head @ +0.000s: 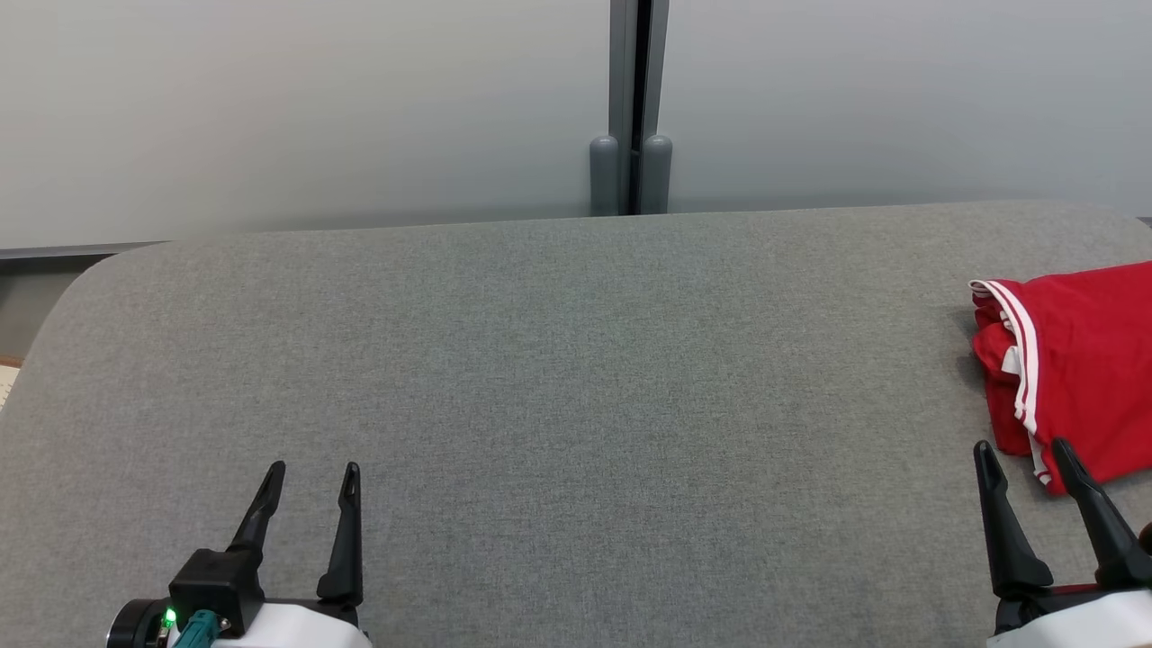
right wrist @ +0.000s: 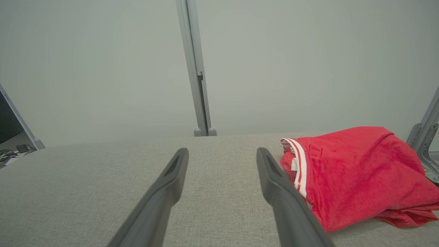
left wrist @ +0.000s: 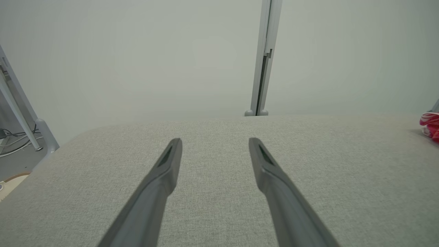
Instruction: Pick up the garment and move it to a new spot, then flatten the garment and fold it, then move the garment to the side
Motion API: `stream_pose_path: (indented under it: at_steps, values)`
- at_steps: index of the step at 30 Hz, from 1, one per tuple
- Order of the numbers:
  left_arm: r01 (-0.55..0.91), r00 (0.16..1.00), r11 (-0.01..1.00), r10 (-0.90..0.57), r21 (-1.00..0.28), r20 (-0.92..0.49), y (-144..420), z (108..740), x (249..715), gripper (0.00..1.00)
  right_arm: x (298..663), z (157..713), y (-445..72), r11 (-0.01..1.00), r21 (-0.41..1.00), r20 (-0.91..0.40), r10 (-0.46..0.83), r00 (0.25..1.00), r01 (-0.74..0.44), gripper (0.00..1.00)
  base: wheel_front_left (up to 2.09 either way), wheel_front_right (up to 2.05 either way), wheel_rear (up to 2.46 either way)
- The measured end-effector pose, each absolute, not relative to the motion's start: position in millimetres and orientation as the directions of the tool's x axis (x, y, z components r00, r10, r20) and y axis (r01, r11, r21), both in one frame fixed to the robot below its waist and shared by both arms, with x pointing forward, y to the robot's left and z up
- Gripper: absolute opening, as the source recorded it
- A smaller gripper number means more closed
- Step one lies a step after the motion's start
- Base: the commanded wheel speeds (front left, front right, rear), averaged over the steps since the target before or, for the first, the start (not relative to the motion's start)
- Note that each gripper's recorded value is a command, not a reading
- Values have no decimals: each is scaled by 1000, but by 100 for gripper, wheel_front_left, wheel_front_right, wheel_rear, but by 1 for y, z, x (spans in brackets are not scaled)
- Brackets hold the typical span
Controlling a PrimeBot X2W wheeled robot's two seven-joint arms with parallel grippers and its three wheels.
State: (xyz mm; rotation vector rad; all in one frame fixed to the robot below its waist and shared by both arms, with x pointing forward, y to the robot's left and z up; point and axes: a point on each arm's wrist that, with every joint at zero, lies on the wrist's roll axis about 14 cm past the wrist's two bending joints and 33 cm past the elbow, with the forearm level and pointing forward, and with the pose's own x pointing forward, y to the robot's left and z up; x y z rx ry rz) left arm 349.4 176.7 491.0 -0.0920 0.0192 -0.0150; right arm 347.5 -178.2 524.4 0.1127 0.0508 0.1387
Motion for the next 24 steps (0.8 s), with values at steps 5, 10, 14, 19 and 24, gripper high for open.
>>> stream_pose_path:
  at_steps: [5, 10, 14, 19, 24]
  values:
    - [11, 1000, 996, -13, -90, -23, 177, 489, 349, 100, 347, 523, -178, 984, 117, -47, 142, 989, -135, 100, 0, 0, 0]
    - [9, 1000, 996, -12, -88, -26, 177, 488, 350, 100, 347, 520, -177, 984, 118, -62, 142, 988, -134, 100, 0, 0, 0]
    - [12, 999, 996, -14, -87, -29, 177, 487, 351, 100, 348, 518, -178, 985, 114, -71, 139, 988, -131, 100, 0, 0, 0]
    - [14, 999, 996, -16, -88, -30, 176, 487, 351, 100, 349, 518, -178, 986, 99, -73, 143, 987, -136, 100, 0, 0, 0]
    - [10, 998, 996, -16, -93, -57, 174, 478, 348, 0, 349, 511, -176, 985, 107, -94, 144, 985, -134, 0, 0, 0, 0]
